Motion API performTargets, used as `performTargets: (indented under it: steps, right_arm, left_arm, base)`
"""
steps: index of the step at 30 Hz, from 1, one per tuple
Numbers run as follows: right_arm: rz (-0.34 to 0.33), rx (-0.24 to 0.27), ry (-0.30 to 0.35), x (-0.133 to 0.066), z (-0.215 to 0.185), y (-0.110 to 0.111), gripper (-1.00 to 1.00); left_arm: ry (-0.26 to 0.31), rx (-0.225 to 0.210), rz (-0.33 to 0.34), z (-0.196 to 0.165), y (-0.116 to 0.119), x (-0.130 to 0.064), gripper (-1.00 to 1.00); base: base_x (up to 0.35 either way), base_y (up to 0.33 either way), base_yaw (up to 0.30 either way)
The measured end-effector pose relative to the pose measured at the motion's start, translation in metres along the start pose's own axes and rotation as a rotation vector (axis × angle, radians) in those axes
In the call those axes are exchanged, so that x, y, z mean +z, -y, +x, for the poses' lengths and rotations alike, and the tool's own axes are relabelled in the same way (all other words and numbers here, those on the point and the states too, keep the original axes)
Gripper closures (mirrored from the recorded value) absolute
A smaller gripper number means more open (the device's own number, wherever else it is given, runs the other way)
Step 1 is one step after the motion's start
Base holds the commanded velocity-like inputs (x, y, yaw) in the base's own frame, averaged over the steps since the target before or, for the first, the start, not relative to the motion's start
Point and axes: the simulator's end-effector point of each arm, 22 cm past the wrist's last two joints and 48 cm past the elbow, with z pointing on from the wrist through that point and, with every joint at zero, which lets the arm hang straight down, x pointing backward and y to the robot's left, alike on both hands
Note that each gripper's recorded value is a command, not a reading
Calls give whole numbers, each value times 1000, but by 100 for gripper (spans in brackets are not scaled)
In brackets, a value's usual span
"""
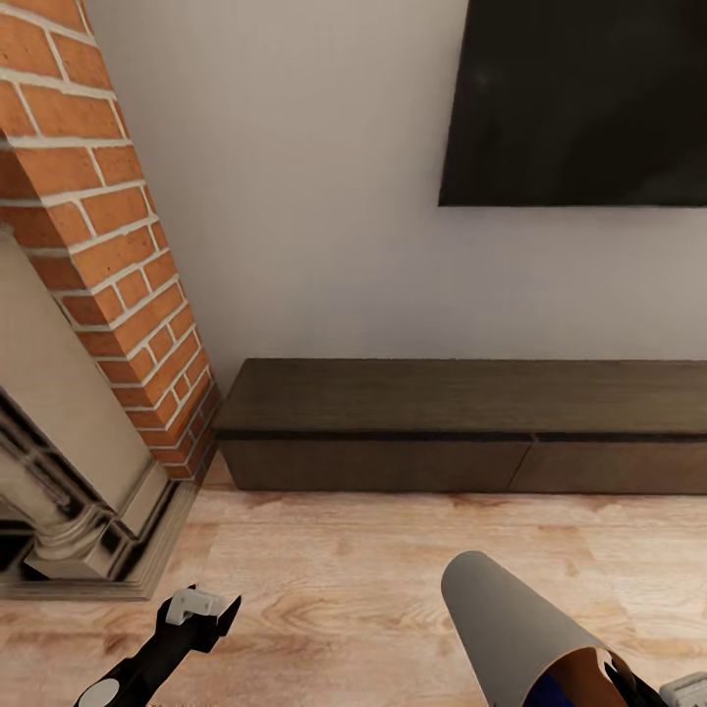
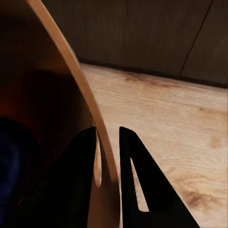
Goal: Put the three can of soda from the living room inside the tash can in the kitchen.
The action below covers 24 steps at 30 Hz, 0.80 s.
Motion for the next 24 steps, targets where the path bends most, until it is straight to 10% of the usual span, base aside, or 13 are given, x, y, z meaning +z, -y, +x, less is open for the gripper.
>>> performTargets:
  steps: [24]
  right_arm:
    - [-1, -1, 0, 0, 0, 0, 100]
  left_arm:
    - [-3, 4, 0, 1, 0, 0, -100]
  base:
    - [0, 0, 248]
